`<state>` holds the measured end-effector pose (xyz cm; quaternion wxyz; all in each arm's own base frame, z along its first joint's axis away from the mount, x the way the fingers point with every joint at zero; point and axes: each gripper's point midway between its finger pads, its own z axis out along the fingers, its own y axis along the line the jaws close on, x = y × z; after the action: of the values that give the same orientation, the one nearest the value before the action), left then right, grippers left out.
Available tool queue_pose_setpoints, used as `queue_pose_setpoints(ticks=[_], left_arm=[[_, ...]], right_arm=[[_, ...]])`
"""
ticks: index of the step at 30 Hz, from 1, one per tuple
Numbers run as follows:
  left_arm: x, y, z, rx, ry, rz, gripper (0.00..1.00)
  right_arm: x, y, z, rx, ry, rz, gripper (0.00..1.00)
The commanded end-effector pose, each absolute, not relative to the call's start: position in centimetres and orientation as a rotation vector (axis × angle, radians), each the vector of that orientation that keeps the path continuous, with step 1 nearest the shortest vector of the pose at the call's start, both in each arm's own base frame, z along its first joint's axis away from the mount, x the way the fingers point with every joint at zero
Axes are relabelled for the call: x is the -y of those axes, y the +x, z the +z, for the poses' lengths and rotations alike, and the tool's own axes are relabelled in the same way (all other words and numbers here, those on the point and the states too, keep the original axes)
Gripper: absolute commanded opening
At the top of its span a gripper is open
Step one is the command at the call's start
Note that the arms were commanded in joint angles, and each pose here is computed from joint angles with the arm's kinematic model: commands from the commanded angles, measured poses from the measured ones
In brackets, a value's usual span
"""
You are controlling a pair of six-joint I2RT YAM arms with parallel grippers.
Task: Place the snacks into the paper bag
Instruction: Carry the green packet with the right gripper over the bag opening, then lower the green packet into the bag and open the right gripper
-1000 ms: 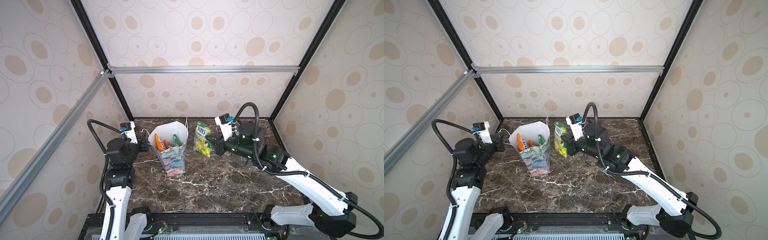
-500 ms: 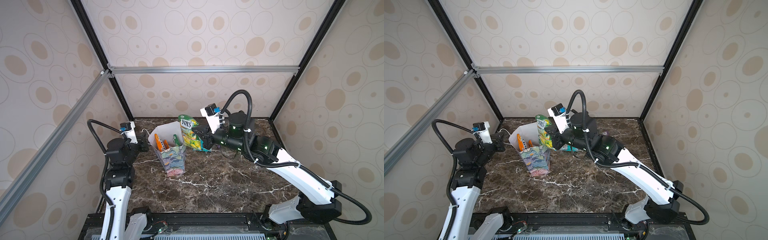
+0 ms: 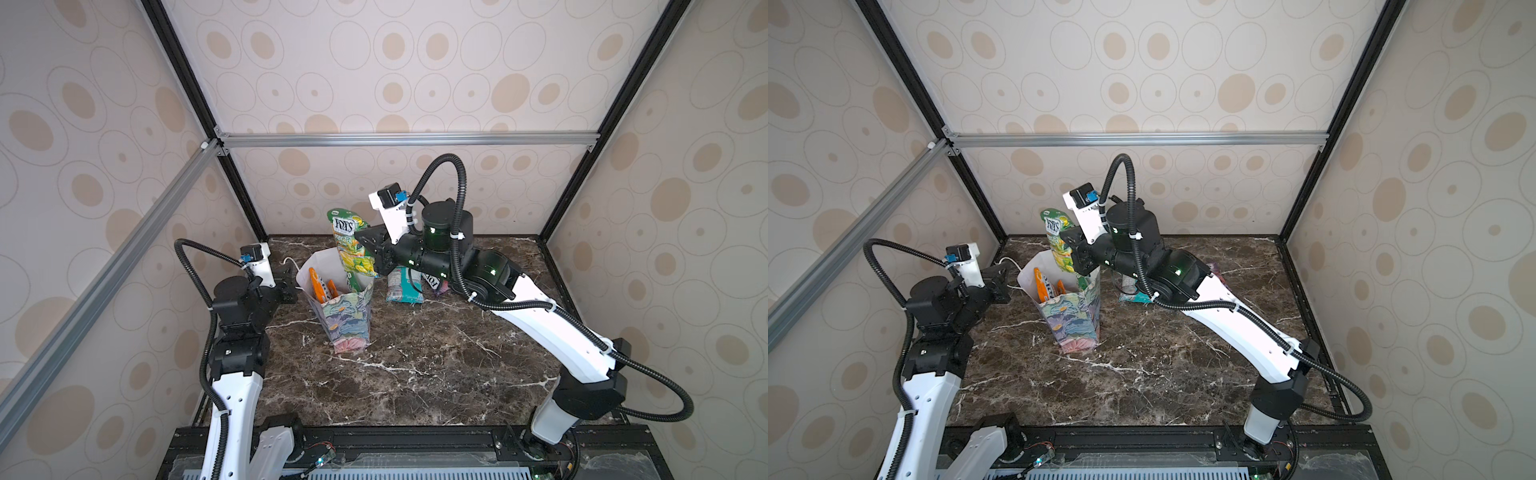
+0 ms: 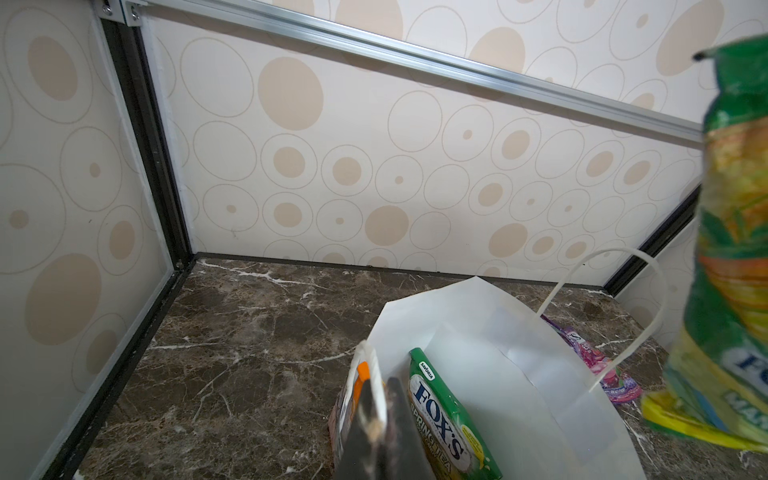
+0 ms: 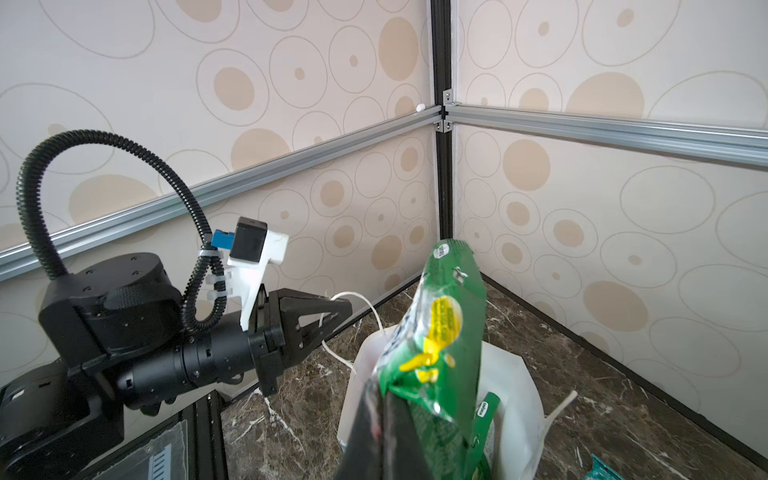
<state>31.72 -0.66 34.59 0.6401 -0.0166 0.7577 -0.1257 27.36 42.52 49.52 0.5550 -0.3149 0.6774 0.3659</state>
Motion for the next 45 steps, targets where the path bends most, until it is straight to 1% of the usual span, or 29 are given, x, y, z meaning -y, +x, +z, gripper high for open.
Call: queue_pose_setpoints(ticks=[1,8,10,11,18,26,31,33,35,45], left_arm=[[0.6,31.3,35.9,-1.683,-0.024,-0.275,0.00],[0.7,31.4,35.9,-1.685,-0.020,-0.279,0.00],[0.7,31.4,35.8,-1.686,-0.022,-0.278,0.00],[0.7,31.4,35.9,-1.684,-0.021,-0.278,0.00],[0.7,31.3,36.0,-1.680,-0.020,-0.277,0.00],[0.7,31.3,35.9,-1.683,-0.021,-0.275,0.00],[0.7,31.3,36.0,-1.682,-0.020,-0.273,0.00],[0.7,31.3,35.9,-1.682,-0.019,-0.275,0.00],[0.7,31.3,36.0,-1.680,-0.019,-0.275,0.00],[0.6,31.2,36.0,-1.680,-0.020,-0.268,0.00]], right_arm=[[-42.7,26.6,53.1,-1.504,-0.732,0.904,0.00],[-44.0,28.0,52.5,-1.511,-0.718,0.877,0.00],[-44.6,28.6,51.5,-1.534,-0.724,0.860,0.00],[-44.6,28.7,52.1,-1.522,-0.717,0.855,0.00],[-46.2,32.2,48.0,-1.613,-0.698,0.697,0.00],[-46.3,35.3,43.2,-1.694,-0.686,0.470,0.00],[-46.1,36.0,40.9,-1.716,-0.691,0.345,0.00],[-46.0,36.2,40.8,-1.704,-0.688,0.292,0.00],[-46.3,36.4,39.1,-1.715,-0.706,0.226,0.00],[-46.6,37.3,36.9,-1.723,-0.687,0.134,0.00]])
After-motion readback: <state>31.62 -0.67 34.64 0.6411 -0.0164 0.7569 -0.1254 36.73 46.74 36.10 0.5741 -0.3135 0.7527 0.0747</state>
